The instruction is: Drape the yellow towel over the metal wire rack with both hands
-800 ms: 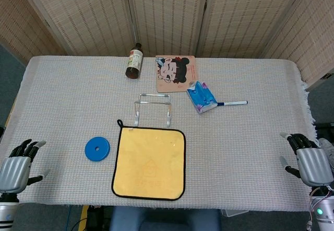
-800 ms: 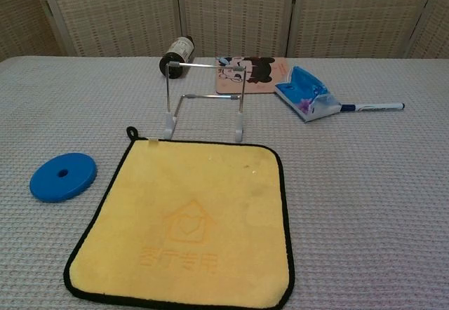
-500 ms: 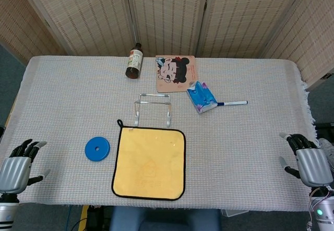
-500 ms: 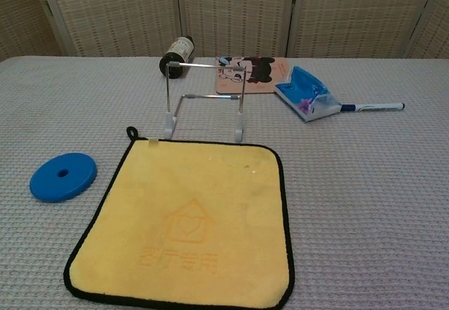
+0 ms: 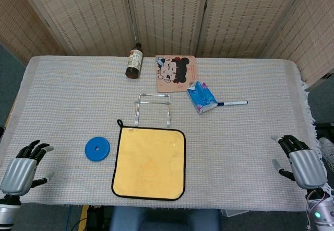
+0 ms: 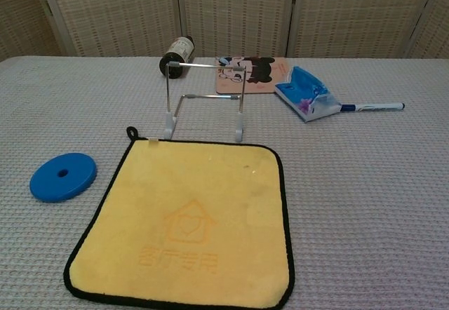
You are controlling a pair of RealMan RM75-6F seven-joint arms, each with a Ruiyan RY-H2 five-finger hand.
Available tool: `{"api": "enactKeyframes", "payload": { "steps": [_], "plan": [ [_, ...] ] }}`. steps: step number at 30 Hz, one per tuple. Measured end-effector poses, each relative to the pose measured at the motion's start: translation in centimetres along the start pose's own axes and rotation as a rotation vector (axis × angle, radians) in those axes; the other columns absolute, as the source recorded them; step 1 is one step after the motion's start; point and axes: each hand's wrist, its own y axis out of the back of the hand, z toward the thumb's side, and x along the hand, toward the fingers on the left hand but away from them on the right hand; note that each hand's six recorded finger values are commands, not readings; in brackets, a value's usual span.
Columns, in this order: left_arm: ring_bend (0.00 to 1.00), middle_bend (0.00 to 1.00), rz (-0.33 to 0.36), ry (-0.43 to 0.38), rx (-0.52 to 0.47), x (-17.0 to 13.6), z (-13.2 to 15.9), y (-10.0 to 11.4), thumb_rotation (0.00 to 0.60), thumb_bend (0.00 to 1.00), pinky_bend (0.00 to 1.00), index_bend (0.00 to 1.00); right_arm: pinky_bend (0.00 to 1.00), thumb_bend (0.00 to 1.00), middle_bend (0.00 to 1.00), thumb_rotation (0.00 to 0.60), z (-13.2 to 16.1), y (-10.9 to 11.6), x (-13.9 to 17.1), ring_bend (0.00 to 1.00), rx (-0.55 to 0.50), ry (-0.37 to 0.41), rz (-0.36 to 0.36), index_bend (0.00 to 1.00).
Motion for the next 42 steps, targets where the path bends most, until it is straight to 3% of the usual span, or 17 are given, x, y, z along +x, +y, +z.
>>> {"api": "enactKeyframes", "payload": {
  "steps": [8, 10, 12, 14, 17, 28, 42],
  "plan": [
    [0.40, 0.48, -0.036, -0.171, 0.030, 0.4, 2.8, -0.6, 0.600, 0.22, 0.43, 0.38, 0.37, 0.32, 0.31, 0.600, 3.3, -1.0, -0.3, 0.27, -0.019, 0.144, 0.063, 0.19],
    [0.44, 0.53, -0.059, -0.230, 0.043, 0.4, 3.9, -1.1, 0.600, 0.22, 0.53, 0.39, 0.37, 0.32, 0.32, 0.600, 4.1, -1.2, -0.4, 0.27, -0.023, 0.176, 0.081, 0.19],
    [0.53, 0.61, -0.088, -0.283, 0.054, 0.4, 4.8, -1.8, 0.600, 0.22, 0.72, 0.39, 0.37, 0.32, 0.32, 0.600, 4.9, -1.6, -0.5, 0.28, -0.027, 0.209, 0.101, 0.19],
    [0.61, 0.68, -0.115, -0.341, 0.070, 0.4, 5.8, -2.8, 0.600, 0.22, 0.82, 0.40, 0.37, 0.32, 0.32, 0.600, 5.6, -2.0, -0.5, 0.29, -0.033, 0.235, 0.119, 0.19],
    [0.68, 0.78, -0.137, -0.413, 0.083, 0.4, 7.1, -4.1, 0.600, 0.22, 0.88, 0.41, 0.37, 0.32, 0.32, 0.600, 6.4, -2.7, -0.6, 0.30, -0.042, 0.264, 0.145, 0.19],
    [0.74, 0.86, -0.202, -0.588, 0.095, 1.0, 11.7, -8.8, 0.600, 0.22, 0.92, 0.42, 0.39, 0.32, 0.36, 0.600, 8.7, -4.5, -0.7, 0.35, -0.067, 0.347, 0.199, 0.19],
    [0.74, 0.87, -0.251, -0.652, 0.133, 1.9, 14.0, -11.4, 0.600, 0.22, 0.92, 0.42, 0.39, 0.32, 0.37, 0.600, 8.4, -4.7, -0.7, 0.36, -0.076, 0.336, 0.203, 0.19]
  ]
}}
